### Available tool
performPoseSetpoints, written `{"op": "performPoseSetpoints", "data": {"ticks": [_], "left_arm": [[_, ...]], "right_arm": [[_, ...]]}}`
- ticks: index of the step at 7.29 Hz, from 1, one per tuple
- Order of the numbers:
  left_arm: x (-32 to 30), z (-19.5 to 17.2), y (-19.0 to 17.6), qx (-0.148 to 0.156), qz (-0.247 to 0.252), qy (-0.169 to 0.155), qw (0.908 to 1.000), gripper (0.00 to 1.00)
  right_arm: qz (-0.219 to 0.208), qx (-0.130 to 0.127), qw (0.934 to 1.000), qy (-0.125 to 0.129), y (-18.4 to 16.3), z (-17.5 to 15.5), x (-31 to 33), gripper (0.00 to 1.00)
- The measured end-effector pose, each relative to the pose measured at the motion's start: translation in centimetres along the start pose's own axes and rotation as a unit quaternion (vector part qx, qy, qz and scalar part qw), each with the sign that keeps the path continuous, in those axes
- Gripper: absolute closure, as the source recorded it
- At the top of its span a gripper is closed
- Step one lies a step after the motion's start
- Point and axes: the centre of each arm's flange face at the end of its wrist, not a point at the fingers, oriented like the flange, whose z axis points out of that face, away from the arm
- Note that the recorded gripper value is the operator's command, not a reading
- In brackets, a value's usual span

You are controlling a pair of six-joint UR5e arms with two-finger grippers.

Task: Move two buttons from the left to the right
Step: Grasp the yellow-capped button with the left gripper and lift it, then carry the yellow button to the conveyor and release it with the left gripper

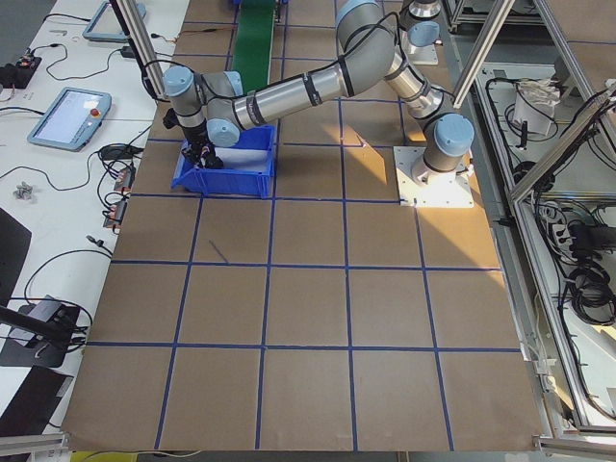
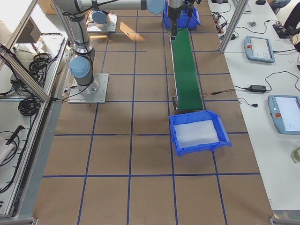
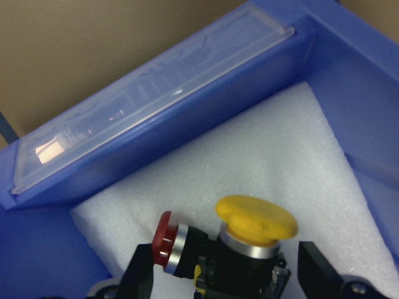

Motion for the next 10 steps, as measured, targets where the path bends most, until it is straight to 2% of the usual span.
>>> {"op": "performPoseSetpoints", "data": {"ticks": [2,3,6,8,9,10], "left_arm": [[0.3,-0.7,0.0,-0.003,-0.002,-0.007,1.0000,0.73],[0.5,-2.2,0.2,0.000,-0.014,-0.010,0.9998,0.73],[3.7,-9.8,0.7,0.022,-0.115,-0.018,0.9930,0.72],[11.8,-13.8,-1.5,0.037,-0.196,-0.015,0.9797,0.72],[15.9,-13.8,-3.2,0.041,-0.240,0.003,0.9698,0.73],[19.2,-12.7,-5.0,0.048,-0.291,0.033,0.9551,0.74]], "right_arm": [[0.000,0.000,1.0000,0.000,0.0,0.0,0.0,0.00],[0.000,0.001,1.0000,0.000,0.1,-0.1,0.0,0.00],[0.000,0.002,1.0000,0.000,0.2,-0.3,0.0,0.00],[0.000,0.001,1.0000,0.000,0.2,-0.2,0.0,0.00],[0.000,0.001,1.0000,0.000,0.1,-0.1,0.0,0.00],[0.000,0.000,1.0000,0.000,0.1,-0.1,0.0,0.00]]}}
